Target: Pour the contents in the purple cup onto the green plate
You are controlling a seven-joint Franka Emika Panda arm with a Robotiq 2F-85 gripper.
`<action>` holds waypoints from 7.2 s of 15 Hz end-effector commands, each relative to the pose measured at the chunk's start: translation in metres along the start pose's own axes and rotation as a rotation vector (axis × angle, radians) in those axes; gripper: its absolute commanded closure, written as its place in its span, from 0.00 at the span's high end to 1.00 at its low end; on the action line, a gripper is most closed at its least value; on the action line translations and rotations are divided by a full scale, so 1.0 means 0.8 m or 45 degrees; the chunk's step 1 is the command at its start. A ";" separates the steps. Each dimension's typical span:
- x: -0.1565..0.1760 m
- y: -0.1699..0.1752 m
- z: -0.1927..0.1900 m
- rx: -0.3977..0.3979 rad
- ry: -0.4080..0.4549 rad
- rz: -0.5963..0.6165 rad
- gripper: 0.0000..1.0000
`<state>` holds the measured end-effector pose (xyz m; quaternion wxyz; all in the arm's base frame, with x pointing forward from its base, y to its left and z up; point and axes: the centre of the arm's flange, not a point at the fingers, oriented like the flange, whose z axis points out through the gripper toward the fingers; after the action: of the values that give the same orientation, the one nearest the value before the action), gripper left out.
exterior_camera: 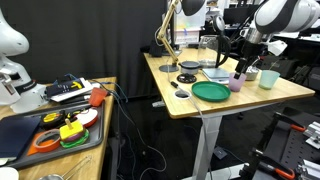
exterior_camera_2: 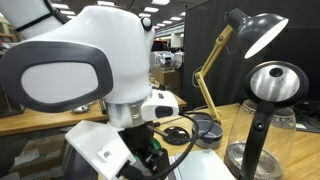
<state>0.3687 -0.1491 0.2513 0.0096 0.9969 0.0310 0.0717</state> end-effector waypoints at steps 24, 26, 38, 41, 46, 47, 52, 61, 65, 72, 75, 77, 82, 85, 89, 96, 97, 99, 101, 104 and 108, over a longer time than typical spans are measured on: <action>0.034 0.022 0.013 0.098 -0.103 -0.121 1.00; 0.037 0.019 0.015 0.097 -0.120 -0.146 1.00; 0.032 0.040 0.009 0.115 -0.128 -0.138 1.00; 0.031 0.042 0.006 0.129 -0.125 -0.156 1.00; 0.027 0.052 0.000 0.175 -0.125 -0.208 1.00; 0.026 0.054 0.000 0.183 -0.129 -0.216 1.00; 0.029 0.059 0.004 0.219 -0.151 -0.237 1.00; 0.052 0.062 0.008 0.265 -0.186 -0.212 1.00; 0.060 0.066 0.025 0.282 -0.203 -0.151 1.00; 0.069 0.068 0.031 0.265 -0.203 -0.094 1.00; 0.070 0.067 0.034 0.264 -0.216 -0.068 1.00; 0.069 0.066 0.038 0.263 -0.235 -0.046 1.00; 0.065 0.068 0.042 0.264 -0.264 0.013 0.70; 0.070 0.067 0.037 0.251 -0.289 0.053 0.54; 0.076 0.063 0.032 0.237 -0.367 0.104 0.54; 0.104 0.042 0.015 0.137 -0.475 0.167 0.54; 0.110 0.036 0.011 0.119 -0.470 0.164 0.54; 0.122 0.019 0.003 0.094 -0.454 0.145 0.54; 0.131 0.002 -0.007 0.069 -0.434 0.123 0.54; 0.136 -0.018 -0.021 0.033 -0.406 0.078 0.54; 0.142 -0.044 -0.042 -0.013 -0.301 0.078 0.54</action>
<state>0.4806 -0.1191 0.2890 0.0018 0.9974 0.0059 -0.0720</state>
